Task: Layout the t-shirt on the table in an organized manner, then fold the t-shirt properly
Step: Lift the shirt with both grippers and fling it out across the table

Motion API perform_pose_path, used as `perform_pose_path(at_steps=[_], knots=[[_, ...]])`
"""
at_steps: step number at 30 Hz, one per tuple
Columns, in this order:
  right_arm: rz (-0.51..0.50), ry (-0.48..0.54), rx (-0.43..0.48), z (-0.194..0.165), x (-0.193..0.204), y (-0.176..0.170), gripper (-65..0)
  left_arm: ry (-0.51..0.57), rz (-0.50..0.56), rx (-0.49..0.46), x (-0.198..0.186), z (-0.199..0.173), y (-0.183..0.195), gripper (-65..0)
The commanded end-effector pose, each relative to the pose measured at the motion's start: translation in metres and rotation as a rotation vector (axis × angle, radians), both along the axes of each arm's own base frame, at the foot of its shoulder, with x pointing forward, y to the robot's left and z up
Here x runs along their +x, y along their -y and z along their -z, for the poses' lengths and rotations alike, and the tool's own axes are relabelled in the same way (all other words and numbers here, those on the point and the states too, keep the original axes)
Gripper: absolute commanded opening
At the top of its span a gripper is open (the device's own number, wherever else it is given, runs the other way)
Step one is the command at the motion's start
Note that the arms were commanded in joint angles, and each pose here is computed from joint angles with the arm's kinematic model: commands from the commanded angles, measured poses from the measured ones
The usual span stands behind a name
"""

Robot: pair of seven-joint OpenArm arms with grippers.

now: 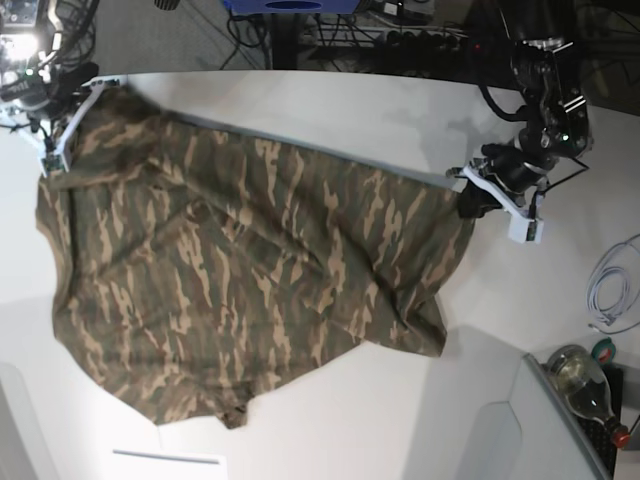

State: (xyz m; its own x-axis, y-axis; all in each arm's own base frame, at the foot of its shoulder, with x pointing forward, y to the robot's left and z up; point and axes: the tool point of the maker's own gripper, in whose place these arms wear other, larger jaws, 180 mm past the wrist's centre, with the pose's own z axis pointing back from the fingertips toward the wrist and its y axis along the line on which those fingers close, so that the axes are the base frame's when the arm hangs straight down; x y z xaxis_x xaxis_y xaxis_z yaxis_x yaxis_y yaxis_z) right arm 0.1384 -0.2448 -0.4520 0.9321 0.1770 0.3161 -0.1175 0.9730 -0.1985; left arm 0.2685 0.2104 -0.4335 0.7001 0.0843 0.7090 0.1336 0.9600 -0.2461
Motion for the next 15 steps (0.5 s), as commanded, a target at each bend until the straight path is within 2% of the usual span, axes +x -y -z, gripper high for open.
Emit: perform_pose_path(at_steps=[1, 4, 8, 11, 15], knots=[[-0.005, 0.037, 0.001, -0.006, 0.008, 0.000, -65.0, 0.026, 0.015, 0.017, 0.002, -0.010, -0.005, -65.0], [-0.008, 0.038, 0.008, -0.005, 0.012, -0.003, -65.0, 0.008, 0.030, 0.025, -0.004, -0.009, -0.002, -65.0], [-0.002, 0.090, -0.001, -0.015, 0.035, 0.000, -65.0, 0.002, 0.029, 0.013, -0.001, -0.006, 0.000, -65.0], [0.017, 0.129, -0.010, -0.020, 0.057, 0.010, -65.0, 0.039, 0.053, 0.010, 0.017, -0.015, 0.010, -65.0], [0.047, 0.182, -0.027, -0.026, 0.116, 0.039, -65.0, 0.086, 0.060, 0.011, 0.068, -0.033, 0.037, -65.0]])
